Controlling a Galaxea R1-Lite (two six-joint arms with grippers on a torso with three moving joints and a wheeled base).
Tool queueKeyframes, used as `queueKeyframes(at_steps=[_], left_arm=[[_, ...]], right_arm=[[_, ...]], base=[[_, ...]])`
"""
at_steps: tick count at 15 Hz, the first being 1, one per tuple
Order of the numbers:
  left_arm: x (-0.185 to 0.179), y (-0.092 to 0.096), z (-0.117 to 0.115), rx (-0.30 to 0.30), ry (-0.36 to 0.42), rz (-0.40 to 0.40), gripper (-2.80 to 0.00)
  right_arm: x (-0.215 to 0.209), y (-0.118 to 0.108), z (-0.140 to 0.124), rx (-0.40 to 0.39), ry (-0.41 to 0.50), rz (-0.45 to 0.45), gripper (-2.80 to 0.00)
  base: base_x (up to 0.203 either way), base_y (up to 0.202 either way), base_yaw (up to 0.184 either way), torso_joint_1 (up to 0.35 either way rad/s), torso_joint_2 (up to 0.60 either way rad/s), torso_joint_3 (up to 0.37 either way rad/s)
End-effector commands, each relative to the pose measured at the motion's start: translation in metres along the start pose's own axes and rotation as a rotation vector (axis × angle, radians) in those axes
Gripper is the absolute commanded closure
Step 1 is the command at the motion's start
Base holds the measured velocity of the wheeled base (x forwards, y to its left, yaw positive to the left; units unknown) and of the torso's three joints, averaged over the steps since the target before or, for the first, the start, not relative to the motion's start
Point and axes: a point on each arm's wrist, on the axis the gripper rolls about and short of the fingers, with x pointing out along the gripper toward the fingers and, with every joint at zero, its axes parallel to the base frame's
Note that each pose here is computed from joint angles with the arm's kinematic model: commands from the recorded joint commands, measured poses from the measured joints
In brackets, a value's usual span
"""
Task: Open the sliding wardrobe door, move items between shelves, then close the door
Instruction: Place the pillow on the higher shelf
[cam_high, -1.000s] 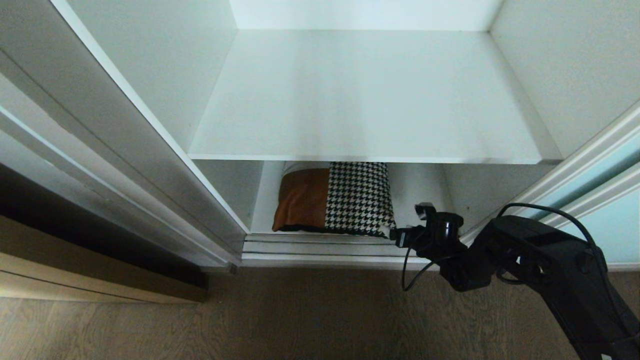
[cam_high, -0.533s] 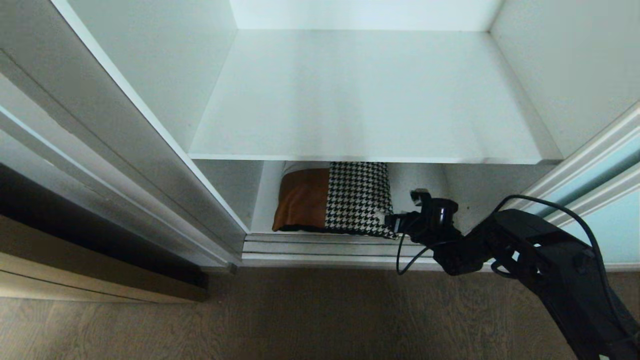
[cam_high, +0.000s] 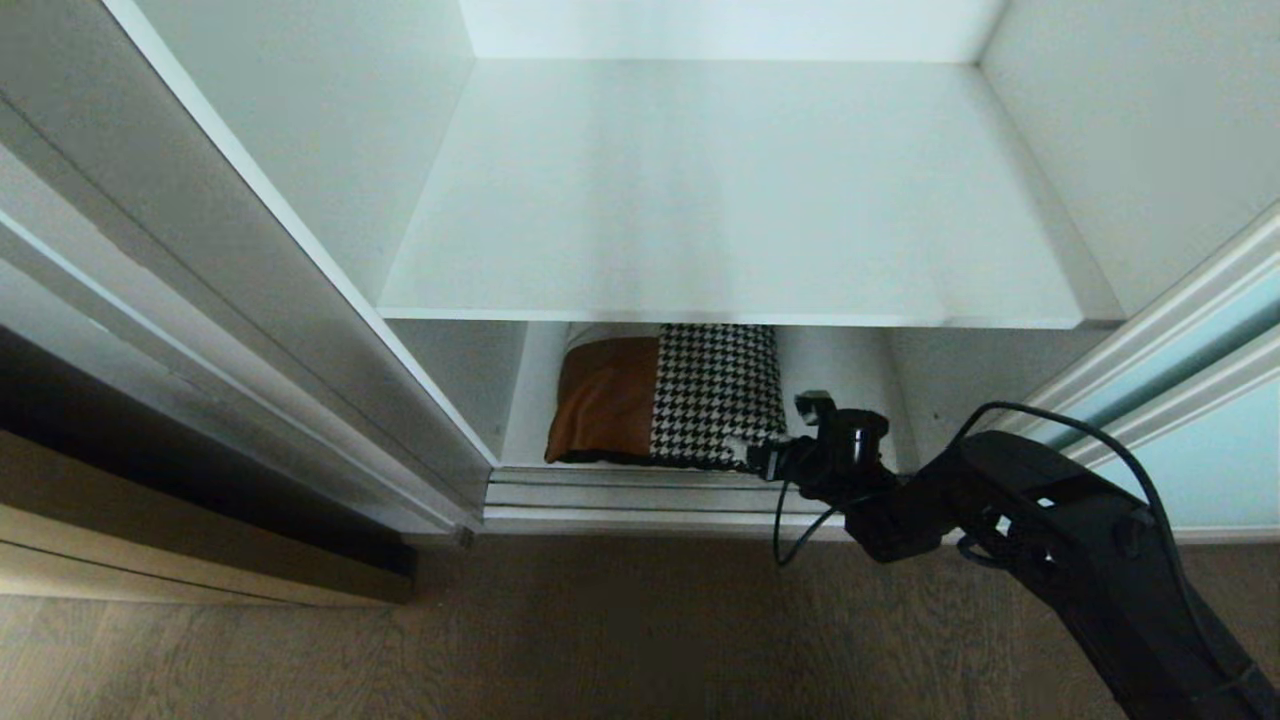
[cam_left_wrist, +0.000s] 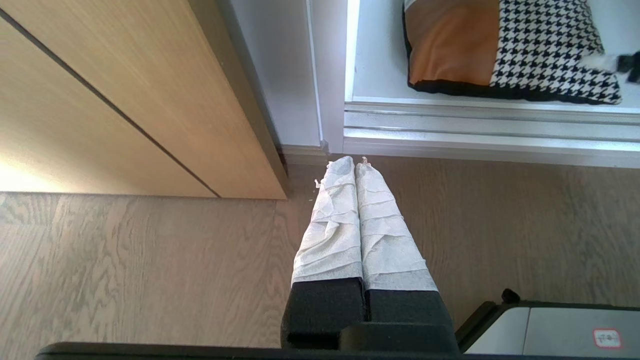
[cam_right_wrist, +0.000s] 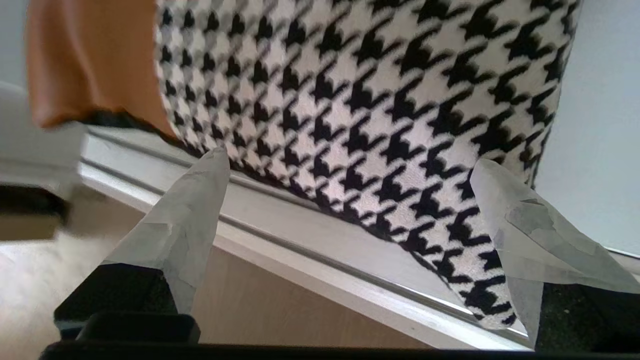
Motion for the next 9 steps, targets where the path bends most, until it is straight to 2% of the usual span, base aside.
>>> queueKeyframes(at_steps=[1, 6, 9], left_arm=[[0.0, 0.0, 0.0, 0.0, 0.003, 0.0, 0.0], [0.0, 0.0, 0.0, 0.0, 0.003, 0.001, 0.0], [0.0, 0.0, 0.0, 0.0, 0.003, 0.001, 0.0]], right_arm=[[0.005, -0.003, -0.007, -0.018, 0.006, -0.002, -2.8], [0.023, -0.013, -0.009, -0.072, 0.005, -0.045, -2.8], [0.026, -0.017, -0.013, -0.128, 0.071, -0.079, -2.8]], base=[[0.0, 0.0, 0.0, 0.0, 0.0, 0.0], [0.0, 0.0, 0.0, 0.0, 0.0, 0.0], [0.0, 0.0, 0.0, 0.0, 0.0, 0.0]])
